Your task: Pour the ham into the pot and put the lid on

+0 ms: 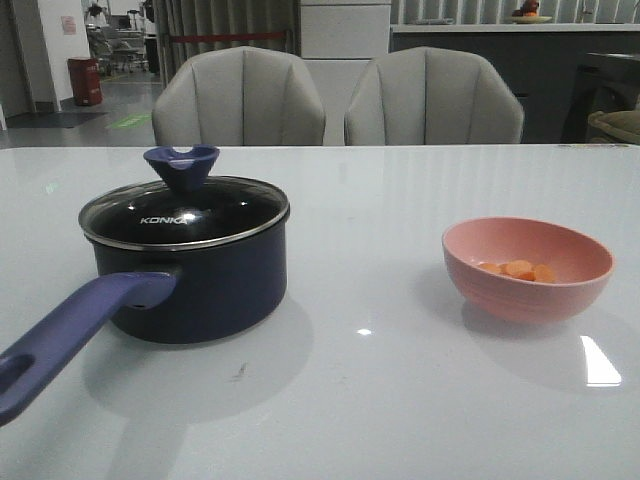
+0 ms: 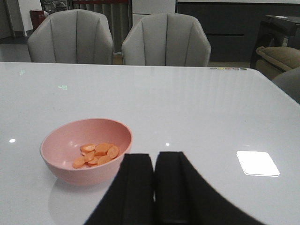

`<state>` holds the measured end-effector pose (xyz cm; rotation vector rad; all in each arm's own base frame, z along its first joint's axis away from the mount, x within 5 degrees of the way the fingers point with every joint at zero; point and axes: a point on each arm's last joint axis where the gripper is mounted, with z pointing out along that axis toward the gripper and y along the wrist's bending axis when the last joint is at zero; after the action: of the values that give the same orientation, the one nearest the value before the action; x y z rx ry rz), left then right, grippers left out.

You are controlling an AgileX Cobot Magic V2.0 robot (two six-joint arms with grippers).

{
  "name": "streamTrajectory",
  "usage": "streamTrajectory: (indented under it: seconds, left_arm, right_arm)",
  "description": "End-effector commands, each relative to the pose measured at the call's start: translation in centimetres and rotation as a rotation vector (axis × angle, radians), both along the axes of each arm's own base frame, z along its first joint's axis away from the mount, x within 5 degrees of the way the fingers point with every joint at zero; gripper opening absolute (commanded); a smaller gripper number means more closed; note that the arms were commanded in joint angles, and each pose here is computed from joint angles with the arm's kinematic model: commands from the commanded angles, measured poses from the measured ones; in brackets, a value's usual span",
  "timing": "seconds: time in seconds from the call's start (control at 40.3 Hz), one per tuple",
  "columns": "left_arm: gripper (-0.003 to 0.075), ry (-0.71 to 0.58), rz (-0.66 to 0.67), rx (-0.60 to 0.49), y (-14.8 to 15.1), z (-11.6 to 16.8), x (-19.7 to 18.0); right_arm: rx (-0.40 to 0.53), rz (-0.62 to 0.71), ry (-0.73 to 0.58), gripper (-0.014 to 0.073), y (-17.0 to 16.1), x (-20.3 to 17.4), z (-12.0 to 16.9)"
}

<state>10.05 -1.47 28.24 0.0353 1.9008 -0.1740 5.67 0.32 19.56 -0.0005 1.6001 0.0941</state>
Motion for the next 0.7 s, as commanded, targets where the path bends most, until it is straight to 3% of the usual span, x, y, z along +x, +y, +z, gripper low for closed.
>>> streamTrajectory:
  seconds: [0.0,0.199,0.422,0.671]
  left_arm:
    - [0.0531,-0.090,-0.004,-0.015,-0.1,1.6,0.4]
    - [0.0567,-0.083,-0.004,-0.012,-0.1,1.7,0.4]
    - [0.0577,0.102,-0.042,0.033,-0.9,3.4,2.8]
    - [0.0577,0.269,-0.103,0.072,-2.9,6.2,8.2]
  right_arm:
    - [-0.014,0.000,-0.106,0.0149,0.0,-0.2,1.0]
    - [-0.014,0.000,-0.106,0.0149,0.0,-0.2,1.0]
    - [-0.014,0.000,-0.106,0.0149,0.0,-0.2,1.0]
    - [-0.014,0.000,-0.106,0.0149,0.0,-0.2,1.0]
